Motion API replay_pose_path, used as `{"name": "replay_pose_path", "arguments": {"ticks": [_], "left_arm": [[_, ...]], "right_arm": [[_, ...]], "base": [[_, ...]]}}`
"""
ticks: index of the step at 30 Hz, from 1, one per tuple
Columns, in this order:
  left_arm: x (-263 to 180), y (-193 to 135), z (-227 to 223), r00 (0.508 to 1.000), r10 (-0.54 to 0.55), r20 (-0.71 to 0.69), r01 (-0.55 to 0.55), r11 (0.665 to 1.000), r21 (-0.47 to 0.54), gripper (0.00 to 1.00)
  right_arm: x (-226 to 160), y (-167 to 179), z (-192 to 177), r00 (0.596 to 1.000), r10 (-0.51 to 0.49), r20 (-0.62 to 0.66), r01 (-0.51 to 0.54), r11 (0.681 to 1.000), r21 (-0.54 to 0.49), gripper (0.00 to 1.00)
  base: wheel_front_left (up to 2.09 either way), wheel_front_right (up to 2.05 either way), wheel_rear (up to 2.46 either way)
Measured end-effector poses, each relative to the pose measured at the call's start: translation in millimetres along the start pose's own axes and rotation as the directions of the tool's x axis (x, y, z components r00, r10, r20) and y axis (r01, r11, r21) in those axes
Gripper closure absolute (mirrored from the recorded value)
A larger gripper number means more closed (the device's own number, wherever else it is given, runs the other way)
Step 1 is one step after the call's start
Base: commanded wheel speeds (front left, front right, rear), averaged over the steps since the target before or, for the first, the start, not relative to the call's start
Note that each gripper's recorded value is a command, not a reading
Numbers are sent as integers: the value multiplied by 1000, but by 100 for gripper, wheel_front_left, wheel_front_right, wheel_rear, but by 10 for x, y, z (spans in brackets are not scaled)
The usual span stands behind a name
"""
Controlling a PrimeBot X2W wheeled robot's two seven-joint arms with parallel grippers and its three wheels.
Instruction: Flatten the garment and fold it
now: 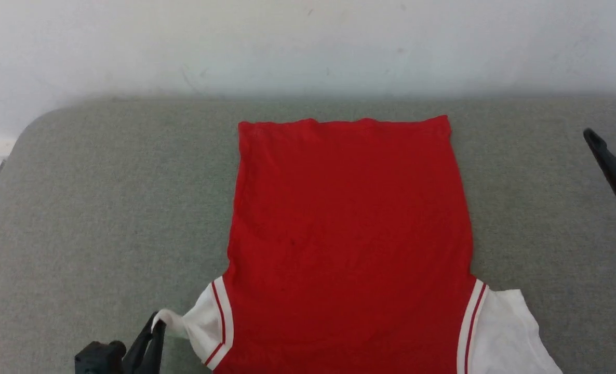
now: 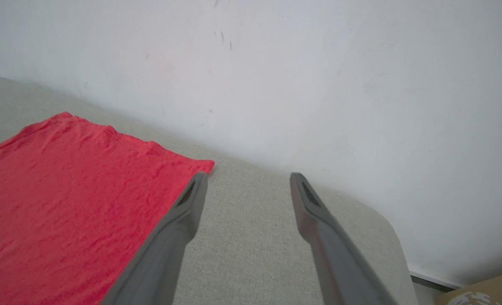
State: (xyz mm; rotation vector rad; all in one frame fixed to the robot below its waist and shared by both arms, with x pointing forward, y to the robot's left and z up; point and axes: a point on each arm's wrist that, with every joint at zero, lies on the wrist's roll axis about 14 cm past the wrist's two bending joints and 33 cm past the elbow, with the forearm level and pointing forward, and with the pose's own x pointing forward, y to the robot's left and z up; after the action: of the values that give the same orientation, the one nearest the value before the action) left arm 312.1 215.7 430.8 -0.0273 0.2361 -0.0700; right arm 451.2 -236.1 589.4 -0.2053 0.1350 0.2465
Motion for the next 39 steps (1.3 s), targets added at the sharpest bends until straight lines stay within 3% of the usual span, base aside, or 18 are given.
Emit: {"name": "replay_pose_path", "arguments": {"ticks": [6,7,10,11,12,18,25,30,34,35,36,39], "left_arm": [[113,-37,63,1000,11,21,-10,1000,-14,100],[154,-45,84,999,16,28,-16,1000,-15,100],[195,-33,93,999,22,31,-22,1000,-9,100],[236,-17,103,999,35,33,-35,999,-10,100],[236,-17,103,999,35,33,-35,999,-10,100],[407,-9,106,998,56,33,-55,998,-19,100],[557,17,27,997,70,9,-70,997,-18,100],[595,99,-126,994,101,-39,-101,995,-3,100],[573,171,-202,990,123,-65,-122,992,8,100],[569,188,-214,989,128,-69,-127,992,11,100],[567,197,-224,989,129,-73,-128,992,12,100],[569,213,-244,988,131,-78,-130,991,15,100]], "right_arm": [[586,125,26,985,67,-159,-68,998,3,0],[768,212,-88,957,105,-270,-104,994,18,0],[922,317,-237,910,147,-388,-140,989,47,0],[1047,400,-383,850,178,-495,-169,984,65,0],[1047,400,-383,850,178,-495,-169,984,65,0],[1567,337,-686,728,161,-667,-127,987,99,0],[1984,600,-1153,659,196,-726,-132,981,145,0],[2111,868,-1820,550,227,-804,-139,974,180,0],[2190,948,-1949,533,235,-813,-163,971,174,0],[2204,956,-1963,532,238,-813,-167,970,175,11],[2214,962,-1970,532,241,-812,-170,969,176,100],[2225,987,-1956,540,251,-804,-182,967,179,100]], "base": [[0,0,0],[0,0,0],[0,0,0],[0,0,0],[0,0,0],[0,0,0],[0,0,0],[0,0,0],[0,0,0],[0,0,0],[0,0,0],[0,0,0]]}}
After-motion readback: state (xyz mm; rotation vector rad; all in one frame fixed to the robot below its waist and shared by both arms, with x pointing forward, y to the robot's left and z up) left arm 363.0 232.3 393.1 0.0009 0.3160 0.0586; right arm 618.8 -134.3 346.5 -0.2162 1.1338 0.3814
